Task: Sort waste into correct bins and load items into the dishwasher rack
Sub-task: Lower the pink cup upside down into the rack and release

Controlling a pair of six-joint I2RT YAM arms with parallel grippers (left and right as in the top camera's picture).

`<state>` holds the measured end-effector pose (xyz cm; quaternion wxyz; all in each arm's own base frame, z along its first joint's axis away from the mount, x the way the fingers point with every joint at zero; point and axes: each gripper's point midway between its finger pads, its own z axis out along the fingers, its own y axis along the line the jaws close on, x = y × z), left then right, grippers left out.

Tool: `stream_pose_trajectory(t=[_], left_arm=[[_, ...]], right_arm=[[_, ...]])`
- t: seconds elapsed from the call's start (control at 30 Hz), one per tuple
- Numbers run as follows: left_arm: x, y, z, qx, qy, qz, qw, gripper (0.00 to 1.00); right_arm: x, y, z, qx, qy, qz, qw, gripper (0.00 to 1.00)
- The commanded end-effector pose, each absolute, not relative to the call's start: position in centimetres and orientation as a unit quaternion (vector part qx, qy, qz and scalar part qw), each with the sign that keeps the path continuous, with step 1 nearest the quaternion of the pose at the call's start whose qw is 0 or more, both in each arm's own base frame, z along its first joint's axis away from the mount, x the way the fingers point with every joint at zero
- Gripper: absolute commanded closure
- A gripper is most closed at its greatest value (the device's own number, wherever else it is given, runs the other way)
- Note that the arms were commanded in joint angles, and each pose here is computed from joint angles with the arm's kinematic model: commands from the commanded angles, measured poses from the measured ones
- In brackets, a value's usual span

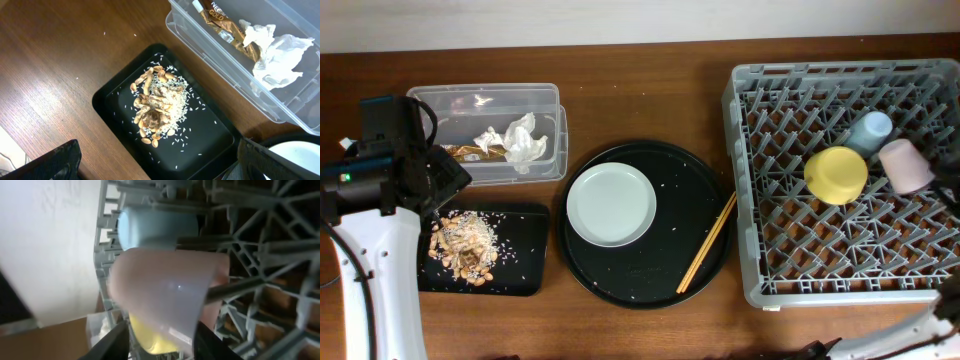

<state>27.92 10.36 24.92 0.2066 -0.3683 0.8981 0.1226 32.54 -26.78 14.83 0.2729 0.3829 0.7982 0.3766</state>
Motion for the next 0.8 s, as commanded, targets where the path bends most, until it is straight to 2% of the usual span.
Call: stream_pose_trajectory(t=[0.0,0.07,0.1,0.13,0.17,0.2,0.27,0.3,0.43,0.6,0.77], left_arm=[[27.8,10.5,25.4,-0.376,0.893,0.121,0.215,0.0],[27.8,10.5,25.4,-0.376,0.893,0.121,0.215,0.0],[27.8,10.5,25.4,-0.376,0.893,0.121,0.215,0.01],[27.8,10.5,25.4,-0.376,0.893,0.121,0.215,0.0],[27.8,10.5,25.4,-0.376,0.893,0.121,0.215,0.0],[27.8,10.5,25.4,-0.376,0.893,0.121,0.215,0.0],[27.8,10.5,25.4,-0.376,0.893,0.121,0.215,0.0],[27.8,10.5,25.4,-0.376,0.893,0.121,0.215,0.01],[27.8,10.5,25.4,-0.376,0.893,0.121,0.215,0.0],[27.8,10.5,25.4,-0.376,0.893,0.121,0.215,0.0],[27.8,10.5,25.4,-0.376,0.893,0.121,0.215,0.0]], right_arm=[[29.7,-28.1,19.8,0.458,0.809,0.246,0.275,0.57],[28.7,-28.4,23.3,0.482,0.796,0.194,0.31,0.54],[28.8,-28.3,25.5,0.478,0.79,0.179,0.34,0.37],[29.2,-28.1,26.4,0.465,0.792,0.172,0.355,0.31],[29.9,-27.8,26.9,0.452,0.796,0.169,0.365,0.32],[31.1,-27.0,26.9,0.434,0.806,0.167,0.367,0.41],[33.1,-26.1,24.9,0.418,0.837,0.108,0.336,0.86],[34.2,-25.6,23.4,0.408,0.856,0.06,0.311,0.96],[36.9,-23.2,18.1,0.373,0.899,-0.018,0.228,0.96],[35.7,-23.8,12.3,0.39,0.909,-0.058,0.131,0.96],[32.4,-26.4,12.1,0.412,0.893,-0.161,0.081,0.96]])
